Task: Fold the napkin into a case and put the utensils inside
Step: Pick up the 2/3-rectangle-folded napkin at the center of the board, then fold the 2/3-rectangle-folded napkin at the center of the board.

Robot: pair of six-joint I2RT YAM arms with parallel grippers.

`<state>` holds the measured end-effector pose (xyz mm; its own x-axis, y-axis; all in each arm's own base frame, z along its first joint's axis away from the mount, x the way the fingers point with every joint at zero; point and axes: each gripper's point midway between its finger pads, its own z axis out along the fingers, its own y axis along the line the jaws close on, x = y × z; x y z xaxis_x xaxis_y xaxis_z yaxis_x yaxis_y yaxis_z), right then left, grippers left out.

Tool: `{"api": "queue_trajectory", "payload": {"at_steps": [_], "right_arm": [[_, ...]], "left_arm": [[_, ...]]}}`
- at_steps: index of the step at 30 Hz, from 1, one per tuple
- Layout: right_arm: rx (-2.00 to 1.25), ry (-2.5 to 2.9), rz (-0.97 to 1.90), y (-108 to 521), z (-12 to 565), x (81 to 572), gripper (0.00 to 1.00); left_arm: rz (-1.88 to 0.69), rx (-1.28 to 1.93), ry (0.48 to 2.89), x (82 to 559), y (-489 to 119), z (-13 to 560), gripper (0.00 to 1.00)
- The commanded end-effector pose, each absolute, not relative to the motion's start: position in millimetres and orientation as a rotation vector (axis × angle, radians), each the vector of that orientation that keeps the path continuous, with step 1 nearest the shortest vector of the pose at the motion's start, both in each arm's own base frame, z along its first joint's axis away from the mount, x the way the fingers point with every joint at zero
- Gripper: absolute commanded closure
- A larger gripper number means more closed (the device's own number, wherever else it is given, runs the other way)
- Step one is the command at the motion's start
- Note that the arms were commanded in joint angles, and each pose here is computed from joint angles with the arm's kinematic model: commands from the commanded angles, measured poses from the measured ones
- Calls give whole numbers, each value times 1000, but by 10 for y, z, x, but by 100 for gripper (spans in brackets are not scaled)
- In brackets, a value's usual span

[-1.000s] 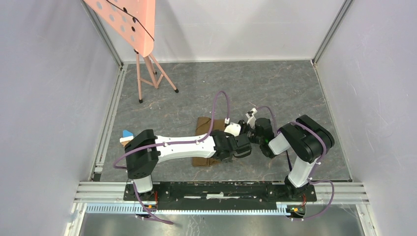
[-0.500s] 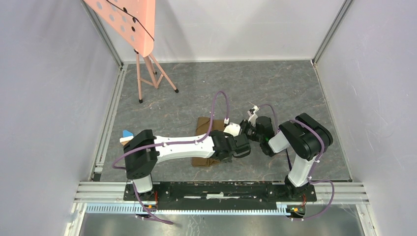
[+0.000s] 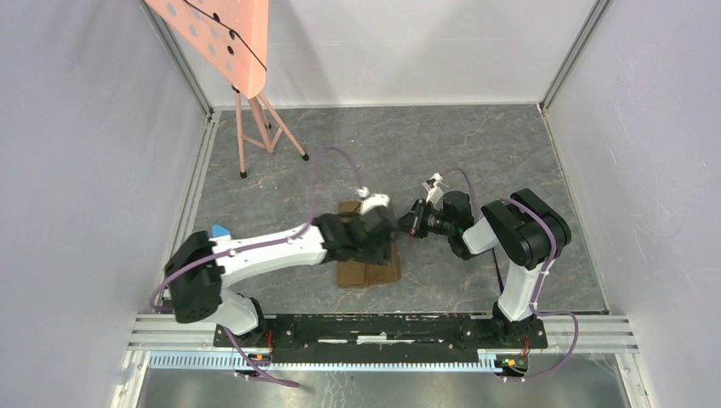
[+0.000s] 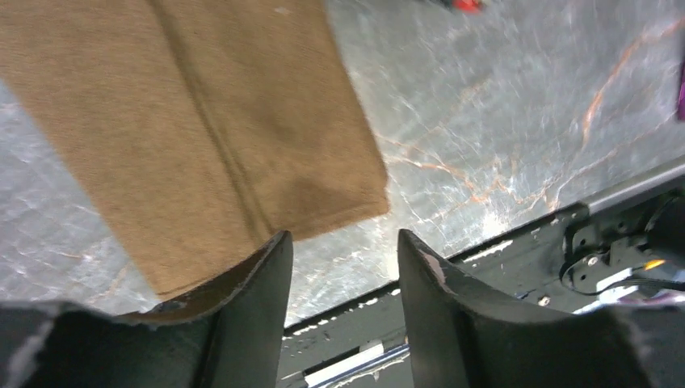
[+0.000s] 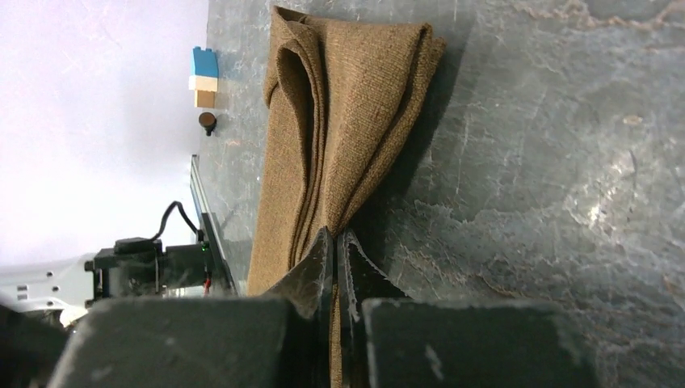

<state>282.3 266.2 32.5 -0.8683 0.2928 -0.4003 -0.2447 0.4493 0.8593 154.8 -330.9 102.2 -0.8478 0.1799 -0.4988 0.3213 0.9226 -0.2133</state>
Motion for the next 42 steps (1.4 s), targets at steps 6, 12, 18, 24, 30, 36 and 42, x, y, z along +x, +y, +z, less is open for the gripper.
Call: {"api": "queue_trajectory", "payload": {"at_steps": [6, 12, 18, 24, 30, 36, 42], "right_arm": [[-148, 2208, 1327, 2677, 349, 2947, 100], [-197, 2253, 1240, 2686, 365, 3034, 100], [-237, 2259, 1199, 2796, 502, 3075, 100], [-248, 2232, 1173, 2935, 773, 3075, 100], [-187, 2242, 1194, 3121, 872, 2995, 100], [-51, 2221, 1315, 3372, 894, 2900, 100], [74, 2178, 1442, 3602, 981, 2848, 100]], "left_arm": [[-627, -14, 2453, 2443, -2773, 969, 70], [-634, -255, 2421, 2810, -2538, 604, 86], [-612, -259, 2481, 2858, -2581, 294, 89], [-567, -274, 2544, 2761, -2513, 62, 90], [-551, -257, 2541, 2759, -2490, 60, 90], [-572, -242, 2544, 2744, -2516, 49, 90], [-561, -199, 2535, 2737, -2487, 100, 90]]}}
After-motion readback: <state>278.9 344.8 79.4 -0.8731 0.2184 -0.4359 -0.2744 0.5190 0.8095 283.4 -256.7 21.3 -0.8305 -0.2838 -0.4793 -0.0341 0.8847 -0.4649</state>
